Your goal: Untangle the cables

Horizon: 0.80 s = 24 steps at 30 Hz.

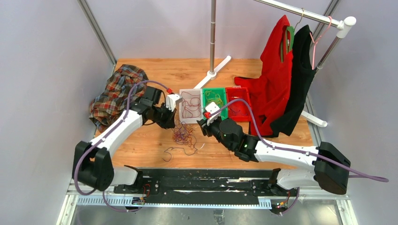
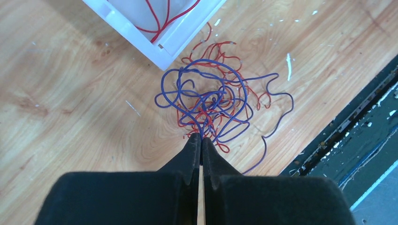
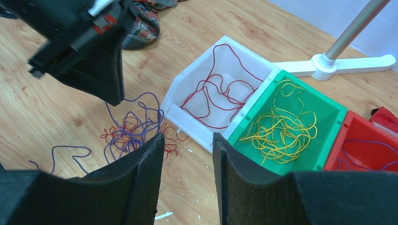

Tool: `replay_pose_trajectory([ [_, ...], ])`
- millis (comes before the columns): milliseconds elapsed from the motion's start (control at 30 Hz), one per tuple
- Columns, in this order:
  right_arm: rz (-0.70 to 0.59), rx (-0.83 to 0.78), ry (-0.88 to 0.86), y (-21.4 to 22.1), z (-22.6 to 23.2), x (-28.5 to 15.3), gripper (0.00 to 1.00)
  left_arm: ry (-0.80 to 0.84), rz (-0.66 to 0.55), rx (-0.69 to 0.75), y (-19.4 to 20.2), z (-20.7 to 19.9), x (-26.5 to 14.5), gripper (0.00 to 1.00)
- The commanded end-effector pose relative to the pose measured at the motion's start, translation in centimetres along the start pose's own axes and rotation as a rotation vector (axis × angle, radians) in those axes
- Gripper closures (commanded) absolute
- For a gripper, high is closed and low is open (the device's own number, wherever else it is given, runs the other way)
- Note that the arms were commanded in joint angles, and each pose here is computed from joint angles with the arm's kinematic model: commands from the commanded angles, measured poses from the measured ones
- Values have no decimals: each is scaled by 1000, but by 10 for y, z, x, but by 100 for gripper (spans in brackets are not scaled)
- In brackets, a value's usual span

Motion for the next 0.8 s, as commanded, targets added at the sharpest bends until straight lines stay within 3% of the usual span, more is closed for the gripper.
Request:
replay_pose_trajectory([
  [0, -55, 21, 12, -17, -2, 4, 57, 33, -66, 98, -4, -11, -25, 99],
  [133, -69, 29, -2, -20, -2, 2, 47, 124, -69, 162, -13, -30, -53, 99],
  [300, -179, 46, -70, -43, -1, 2, 33, 246, -154, 332, -31, -69, -109, 99],
  [500, -251, 90, -192, -69, 12, 14, 30, 318, -147, 498, -29, -108, -149, 99],
  [767, -316, 140, -223, -85, 18, 20, 29, 343, -158, 582, -29, -129, -169, 99],
])
Point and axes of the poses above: each gripper's point midway between its finger pads, its own x axis out along the fingers, its own z axis along the line the jaws close on, y = z × x, the point moved 9 cm from there along -x, back along the fingers, and after that the axes turned 13 degrees about -x, right-handed, at the moved point
